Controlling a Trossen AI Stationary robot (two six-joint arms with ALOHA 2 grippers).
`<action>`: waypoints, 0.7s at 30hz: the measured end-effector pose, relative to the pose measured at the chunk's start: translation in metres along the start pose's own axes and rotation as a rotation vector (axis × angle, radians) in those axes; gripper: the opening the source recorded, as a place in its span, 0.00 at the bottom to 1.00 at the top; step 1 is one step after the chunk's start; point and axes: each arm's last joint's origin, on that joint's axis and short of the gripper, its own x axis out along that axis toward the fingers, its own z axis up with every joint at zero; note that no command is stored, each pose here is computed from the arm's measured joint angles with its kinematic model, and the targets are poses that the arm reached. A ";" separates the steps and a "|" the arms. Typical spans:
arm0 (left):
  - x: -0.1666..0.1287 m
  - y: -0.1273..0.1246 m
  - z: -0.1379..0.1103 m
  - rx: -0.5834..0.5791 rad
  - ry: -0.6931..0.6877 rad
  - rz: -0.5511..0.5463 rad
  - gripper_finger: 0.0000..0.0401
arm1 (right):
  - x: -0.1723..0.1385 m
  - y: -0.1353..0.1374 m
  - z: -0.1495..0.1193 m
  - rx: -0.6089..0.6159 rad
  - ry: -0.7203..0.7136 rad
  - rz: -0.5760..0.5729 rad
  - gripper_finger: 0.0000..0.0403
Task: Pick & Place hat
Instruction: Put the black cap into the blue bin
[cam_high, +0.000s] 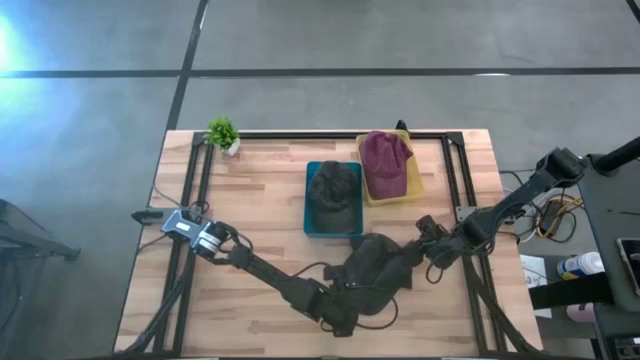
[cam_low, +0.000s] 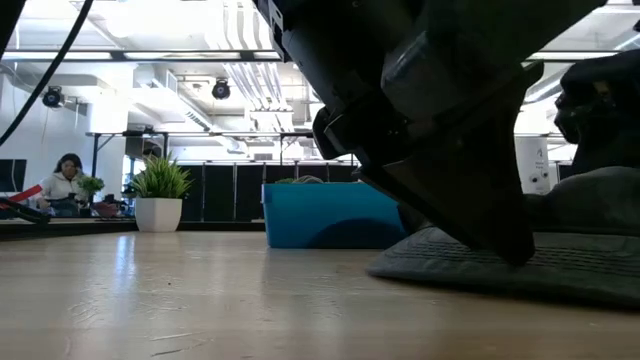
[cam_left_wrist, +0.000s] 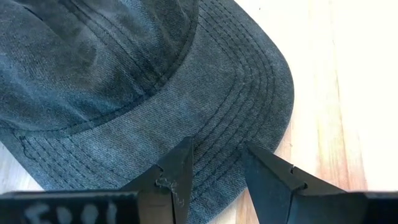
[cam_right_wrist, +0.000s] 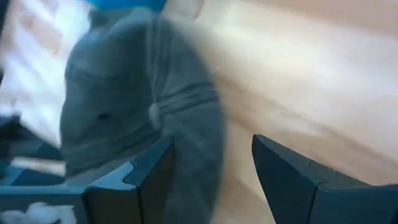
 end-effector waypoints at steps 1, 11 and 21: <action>0.000 0.000 0.000 0.001 0.000 0.000 0.34 | 0.002 0.000 -0.001 -0.005 0.018 0.019 0.53; 0.000 0.000 0.000 0.000 -0.009 0.007 0.34 | 0.017 -0.006 -0.003 0.045 0.033 0.220 0.53; 0.001 0.000 0.000 -0.003 -0.018 0.007 0.34 | 0.031 -0.004 0.009 -0.007 -0.015 0.238 0.53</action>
